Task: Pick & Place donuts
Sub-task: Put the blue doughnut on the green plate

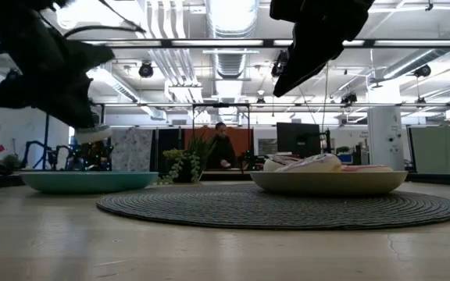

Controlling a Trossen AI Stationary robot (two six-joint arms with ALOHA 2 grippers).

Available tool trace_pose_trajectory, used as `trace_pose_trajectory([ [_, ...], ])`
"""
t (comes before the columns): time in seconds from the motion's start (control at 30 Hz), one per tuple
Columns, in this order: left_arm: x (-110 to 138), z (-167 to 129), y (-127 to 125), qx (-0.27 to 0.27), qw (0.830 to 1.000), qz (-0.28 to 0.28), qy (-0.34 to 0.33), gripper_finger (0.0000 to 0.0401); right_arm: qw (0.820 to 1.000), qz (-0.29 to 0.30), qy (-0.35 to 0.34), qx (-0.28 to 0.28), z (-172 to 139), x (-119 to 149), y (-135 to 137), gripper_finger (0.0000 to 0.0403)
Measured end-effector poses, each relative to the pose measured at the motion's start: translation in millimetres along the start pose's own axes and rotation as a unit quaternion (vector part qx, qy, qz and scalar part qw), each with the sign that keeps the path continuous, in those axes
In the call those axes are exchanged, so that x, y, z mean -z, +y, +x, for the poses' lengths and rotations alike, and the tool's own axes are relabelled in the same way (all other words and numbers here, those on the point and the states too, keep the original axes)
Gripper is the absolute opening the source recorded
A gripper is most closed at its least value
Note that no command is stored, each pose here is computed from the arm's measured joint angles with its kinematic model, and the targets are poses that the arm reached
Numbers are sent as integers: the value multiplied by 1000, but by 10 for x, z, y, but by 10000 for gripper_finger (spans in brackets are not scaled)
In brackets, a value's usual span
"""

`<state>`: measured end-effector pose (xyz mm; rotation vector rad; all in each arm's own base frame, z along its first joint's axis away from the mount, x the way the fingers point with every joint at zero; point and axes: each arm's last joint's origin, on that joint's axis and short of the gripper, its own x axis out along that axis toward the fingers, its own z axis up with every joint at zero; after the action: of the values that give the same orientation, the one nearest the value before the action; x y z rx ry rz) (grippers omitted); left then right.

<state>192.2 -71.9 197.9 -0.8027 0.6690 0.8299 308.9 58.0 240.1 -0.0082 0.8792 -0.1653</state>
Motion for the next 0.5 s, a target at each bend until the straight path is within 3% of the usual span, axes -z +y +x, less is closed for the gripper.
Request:
trace_pose_trajectory([
  [0.1, -311, -9, 215, -64, 998, -14, -23, 1, 1000, 1, -5, 6, -7, -11, -5, 173],
  [0.27, -752, 135, 353, -83, 996, -1, -15, 1, 1000, 4, -12, 4, -5, -23, -2, 171],
  [0.5, -983, 478, 526, -132, 989, 33, 53, 0, 1000, 17, -12, 4, 9, -22, 3, 171],
])
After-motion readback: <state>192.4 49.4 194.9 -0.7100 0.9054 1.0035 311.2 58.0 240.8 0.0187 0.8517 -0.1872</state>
